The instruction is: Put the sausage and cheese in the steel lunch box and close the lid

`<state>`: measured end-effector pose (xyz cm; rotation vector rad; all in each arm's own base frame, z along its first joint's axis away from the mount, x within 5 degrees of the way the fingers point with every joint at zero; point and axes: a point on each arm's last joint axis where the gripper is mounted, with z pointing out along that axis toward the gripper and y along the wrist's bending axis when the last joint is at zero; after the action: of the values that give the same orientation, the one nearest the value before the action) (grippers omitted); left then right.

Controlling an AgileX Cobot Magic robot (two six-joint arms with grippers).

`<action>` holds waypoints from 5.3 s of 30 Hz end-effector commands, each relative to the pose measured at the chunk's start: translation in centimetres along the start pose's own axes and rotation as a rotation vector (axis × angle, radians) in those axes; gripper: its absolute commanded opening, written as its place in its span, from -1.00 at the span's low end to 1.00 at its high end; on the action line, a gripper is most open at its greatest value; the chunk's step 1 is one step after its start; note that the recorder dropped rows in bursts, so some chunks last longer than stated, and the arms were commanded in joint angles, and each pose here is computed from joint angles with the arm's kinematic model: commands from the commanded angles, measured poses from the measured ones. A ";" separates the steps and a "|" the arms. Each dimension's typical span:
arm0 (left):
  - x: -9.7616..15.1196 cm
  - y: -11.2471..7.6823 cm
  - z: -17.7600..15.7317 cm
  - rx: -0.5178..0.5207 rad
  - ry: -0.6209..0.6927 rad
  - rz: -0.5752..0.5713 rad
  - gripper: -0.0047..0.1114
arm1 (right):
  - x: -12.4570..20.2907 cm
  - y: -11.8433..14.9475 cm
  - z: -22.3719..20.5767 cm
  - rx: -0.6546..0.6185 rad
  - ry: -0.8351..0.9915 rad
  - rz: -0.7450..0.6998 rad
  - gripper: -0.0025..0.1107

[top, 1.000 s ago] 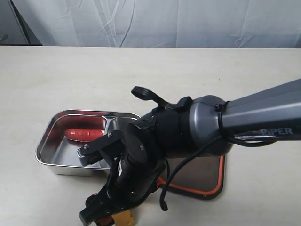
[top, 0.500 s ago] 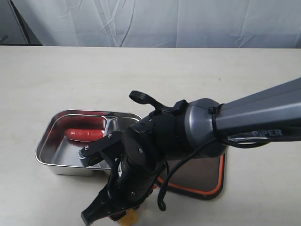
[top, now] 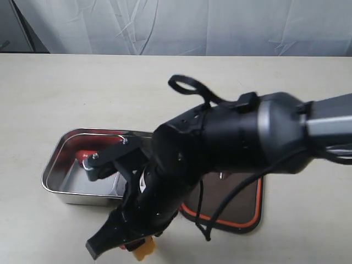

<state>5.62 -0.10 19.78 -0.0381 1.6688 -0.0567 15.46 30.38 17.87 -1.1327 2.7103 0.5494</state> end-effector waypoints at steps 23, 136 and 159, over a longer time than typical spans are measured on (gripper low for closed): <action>0.1 0.0 0.0 -0.002 -0.005 0.006 -0.92 | -5.5 -6.3 -3.5 0.151 -0.287 -0.010 0.02; -3.2 -3.0 -1.2 0.369 0.034 -1.025 -0.92 | 2.6 -12.1 -13.8 0.292 -0.400 0.169 -0.97; -4.0 -6.0 1.7 0.618 0.332 -0.858 0.00 | 0.0 -7.0 -11.9 0.108 -0.434 0.018 -0.97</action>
<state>7.50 -5.65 23.69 -0.3107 1.7867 -1.2519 20.32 20.60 26.07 -0.8621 2.3874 0.5308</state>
